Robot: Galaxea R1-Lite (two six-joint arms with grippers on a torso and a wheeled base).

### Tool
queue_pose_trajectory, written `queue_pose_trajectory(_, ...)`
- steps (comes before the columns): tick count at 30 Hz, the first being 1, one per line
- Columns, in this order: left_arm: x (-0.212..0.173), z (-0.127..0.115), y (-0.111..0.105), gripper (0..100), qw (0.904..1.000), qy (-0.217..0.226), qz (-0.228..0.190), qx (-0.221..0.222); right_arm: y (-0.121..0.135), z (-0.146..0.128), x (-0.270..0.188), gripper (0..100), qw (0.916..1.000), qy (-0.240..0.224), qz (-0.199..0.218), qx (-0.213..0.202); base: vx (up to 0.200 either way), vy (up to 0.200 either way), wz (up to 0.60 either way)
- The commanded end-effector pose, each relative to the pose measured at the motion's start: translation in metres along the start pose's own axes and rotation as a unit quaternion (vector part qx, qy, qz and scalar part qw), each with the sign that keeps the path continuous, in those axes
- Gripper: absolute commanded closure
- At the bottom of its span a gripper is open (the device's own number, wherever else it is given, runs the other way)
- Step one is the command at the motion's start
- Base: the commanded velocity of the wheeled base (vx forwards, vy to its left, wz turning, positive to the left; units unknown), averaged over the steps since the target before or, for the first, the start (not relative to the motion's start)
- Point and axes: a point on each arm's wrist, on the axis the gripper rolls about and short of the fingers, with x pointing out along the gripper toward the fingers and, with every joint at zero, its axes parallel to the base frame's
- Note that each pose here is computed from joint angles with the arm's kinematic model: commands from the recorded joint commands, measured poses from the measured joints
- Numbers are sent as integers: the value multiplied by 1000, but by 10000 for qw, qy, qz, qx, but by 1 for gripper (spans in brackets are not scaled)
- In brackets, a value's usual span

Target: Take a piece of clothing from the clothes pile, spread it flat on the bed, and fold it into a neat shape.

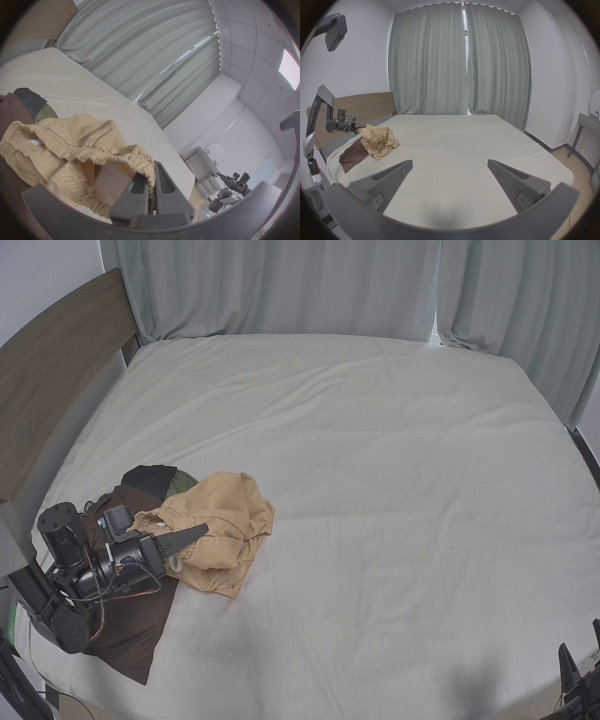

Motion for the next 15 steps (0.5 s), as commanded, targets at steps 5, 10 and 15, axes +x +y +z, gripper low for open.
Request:
queue_pose_trajectory(5,22,9,-17,100,9946,-818,583,-248,0,-5,0,0,10000,7,4,-4,0,0,0)
queue_pose_trajectory(10,28,10,-39,100,9912,-1020,463,-707,0,-5,0,0,10000,7,4,-4,0,0,0)
queue_pose_trajectory(15,29,11,-45,100,9900,-920,564,-910,0,-5,0,0,10000,7,4,-4,0,0,0)
